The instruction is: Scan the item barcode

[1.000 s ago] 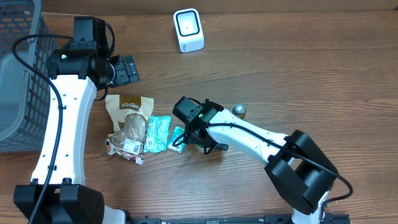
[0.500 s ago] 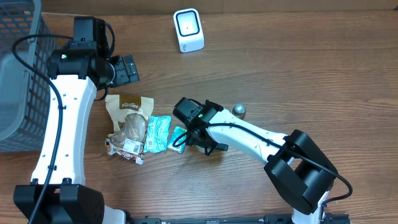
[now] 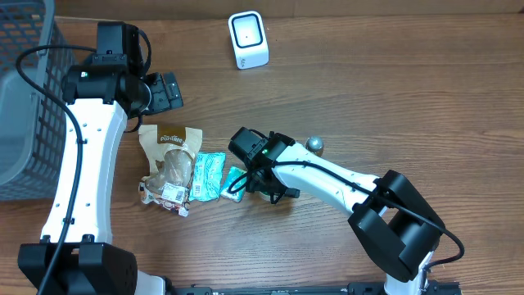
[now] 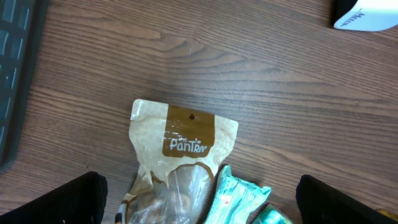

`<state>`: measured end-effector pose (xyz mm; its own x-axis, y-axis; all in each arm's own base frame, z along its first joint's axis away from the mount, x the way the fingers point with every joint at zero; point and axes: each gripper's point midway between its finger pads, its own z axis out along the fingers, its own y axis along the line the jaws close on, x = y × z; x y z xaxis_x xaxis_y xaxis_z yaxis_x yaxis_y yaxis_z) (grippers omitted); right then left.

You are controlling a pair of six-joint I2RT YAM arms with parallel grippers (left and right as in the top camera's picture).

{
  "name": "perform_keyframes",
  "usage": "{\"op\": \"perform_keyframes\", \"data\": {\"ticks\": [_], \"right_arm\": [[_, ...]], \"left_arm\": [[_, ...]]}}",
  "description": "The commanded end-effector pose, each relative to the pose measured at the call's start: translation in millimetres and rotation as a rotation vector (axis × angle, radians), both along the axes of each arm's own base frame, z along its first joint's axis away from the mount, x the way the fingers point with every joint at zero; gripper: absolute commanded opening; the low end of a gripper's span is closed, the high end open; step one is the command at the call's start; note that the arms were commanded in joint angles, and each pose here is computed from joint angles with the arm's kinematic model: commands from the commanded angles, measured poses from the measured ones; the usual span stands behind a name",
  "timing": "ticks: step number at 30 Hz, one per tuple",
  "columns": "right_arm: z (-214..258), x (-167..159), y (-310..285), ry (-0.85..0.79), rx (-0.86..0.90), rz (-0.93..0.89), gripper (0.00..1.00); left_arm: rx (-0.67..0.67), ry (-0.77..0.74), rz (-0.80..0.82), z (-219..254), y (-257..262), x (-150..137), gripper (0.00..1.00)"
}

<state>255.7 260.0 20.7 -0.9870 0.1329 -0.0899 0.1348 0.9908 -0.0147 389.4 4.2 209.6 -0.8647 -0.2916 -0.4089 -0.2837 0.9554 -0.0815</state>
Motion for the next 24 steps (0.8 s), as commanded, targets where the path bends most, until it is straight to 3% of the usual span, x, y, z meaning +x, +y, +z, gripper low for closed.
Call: {"op": "perform_keyframes", "data": {"ticks": [1, 24], "right_arm": [[5.5, 5.8, 3.8, -0.014, 0.014, 0.035, 0.77], [5.6, 6.3, 6.2, -0.006, 0.023, 0.134, 0.76]], "left_arm": [[0.014, -0.022, -0.007, 7.1, 2.4, 2.4, 1.00], [0.014, -0.021, -0.007, 7.1, 2.4, 2.3, 1.00]]}}
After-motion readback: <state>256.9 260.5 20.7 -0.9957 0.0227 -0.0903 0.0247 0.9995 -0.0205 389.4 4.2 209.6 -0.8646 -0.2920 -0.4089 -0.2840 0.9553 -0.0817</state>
